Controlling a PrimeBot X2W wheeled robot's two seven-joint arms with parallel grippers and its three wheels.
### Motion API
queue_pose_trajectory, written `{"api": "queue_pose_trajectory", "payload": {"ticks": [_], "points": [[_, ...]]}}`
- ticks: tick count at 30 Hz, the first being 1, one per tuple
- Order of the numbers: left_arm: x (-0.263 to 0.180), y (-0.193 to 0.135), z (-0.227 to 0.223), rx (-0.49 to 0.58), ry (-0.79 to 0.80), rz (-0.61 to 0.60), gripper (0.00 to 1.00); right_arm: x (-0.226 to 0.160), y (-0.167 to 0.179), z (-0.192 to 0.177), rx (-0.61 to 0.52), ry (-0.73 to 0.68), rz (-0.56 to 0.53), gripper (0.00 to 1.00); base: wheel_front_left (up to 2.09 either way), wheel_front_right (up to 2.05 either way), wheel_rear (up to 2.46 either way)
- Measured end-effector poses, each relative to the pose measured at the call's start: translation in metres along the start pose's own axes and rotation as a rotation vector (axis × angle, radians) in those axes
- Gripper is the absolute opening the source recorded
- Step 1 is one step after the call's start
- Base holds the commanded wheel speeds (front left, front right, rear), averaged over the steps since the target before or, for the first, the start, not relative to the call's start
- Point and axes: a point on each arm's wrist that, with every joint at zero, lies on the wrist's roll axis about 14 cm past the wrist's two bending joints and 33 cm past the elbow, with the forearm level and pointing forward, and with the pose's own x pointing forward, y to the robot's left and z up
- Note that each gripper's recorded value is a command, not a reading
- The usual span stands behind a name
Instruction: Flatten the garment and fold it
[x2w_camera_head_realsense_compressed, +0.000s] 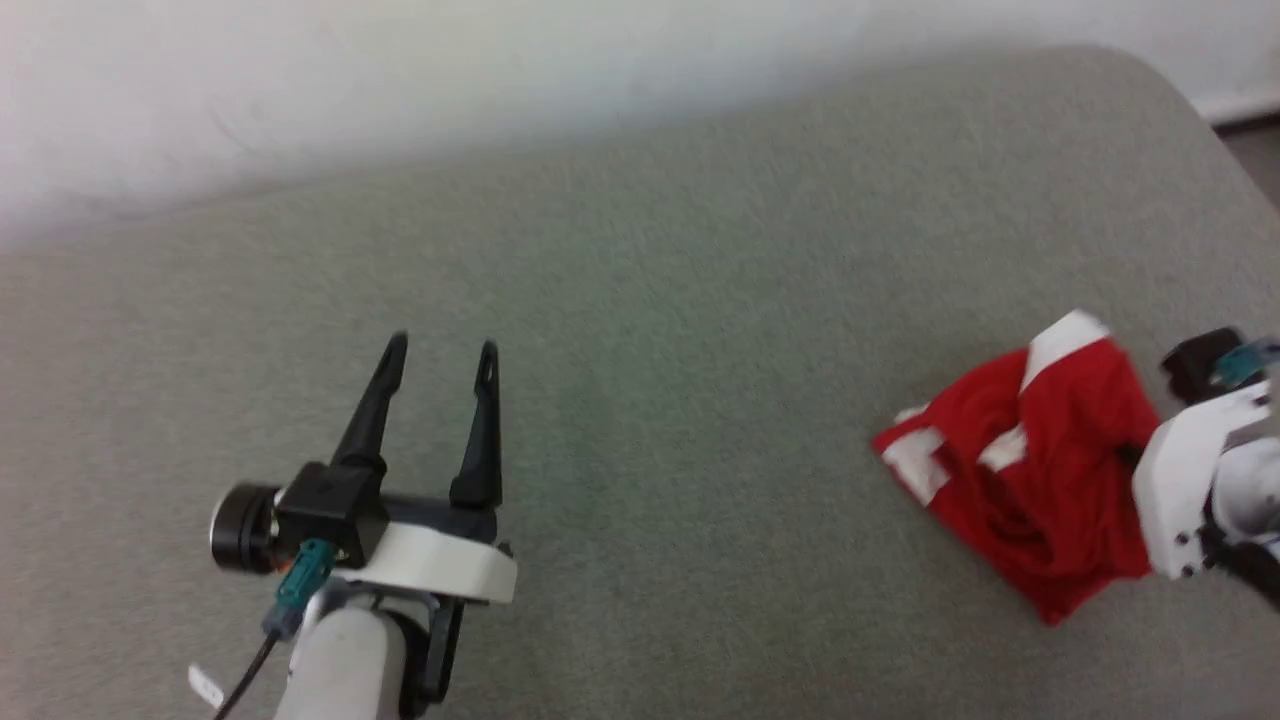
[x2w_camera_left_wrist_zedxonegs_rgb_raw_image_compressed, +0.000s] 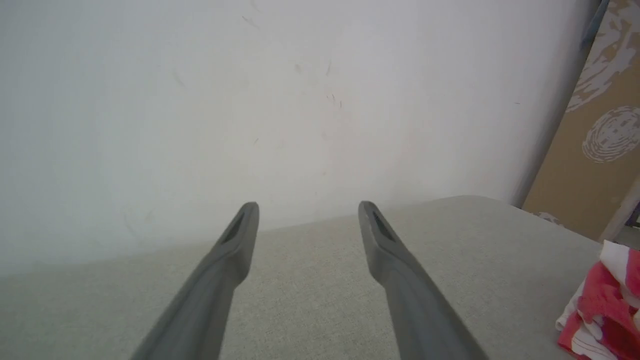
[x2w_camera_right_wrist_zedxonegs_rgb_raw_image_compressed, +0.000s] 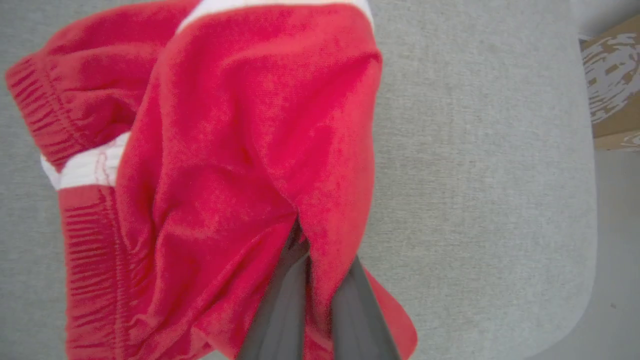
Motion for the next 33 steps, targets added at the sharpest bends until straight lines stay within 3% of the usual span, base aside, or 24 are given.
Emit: {"api": "queue_pose_trajectory", "payload": {"ticks": [6, 14, 15, 16, 21, 27, 33], "points": [[0.037, -0.019, -0.029, -0.006, 0.017, -0.11, 1.0, 0.017, -0.065, -0.007, 0.067, -0.011, -0.168, 0.0, 0.0, 0.0, 0.0], [0.054, -0.02, -0.082, -0.056, 0.096, -0.128, 1.0, 0.031, -0.119, -0.036, 0.142, 0.042, -0.338, 0.0, 0.0, 0.0, 0.0], [0.054, -0.02, -0.088, -0.06, 0.107, -0.128, 1.0, 0.033, -0.12, -0.04, 0.15, 0.047, -0.348, 0.35, 0.0, 0.0, 0.0], [0.054, -0.02, -0.093, -0.064, 0.117, -0.126, 1.0, 0.035, -0.121, -0.042, 0.152, 0.04, -0.357, 1.0, 0.0, 0.0, 0.0], [0.052, -0.019, -0.099, -0.074, 0.133, -0.112, 1.0, 0.026, -0.136, -0.039, 0.09, -0.058, -0.418, 1.0, 0.0, 0.0, 0.0], [0.043, -0.023, -0.089, -0.09, 0.137, -0.1, 1.0, -0.019, -0.178, -0.016, -0.068, -0.23, -0.538, 1.0, 0.0, 0.0, 0.0], [0.023, -0.017, -0.068, -0.088, 0.133, -0.052, 1.0, -0.034, -0.161, -0.005, -0.111, -0.343, -0.513, 1.0, 0.0, 0.0, 0.0]]}}
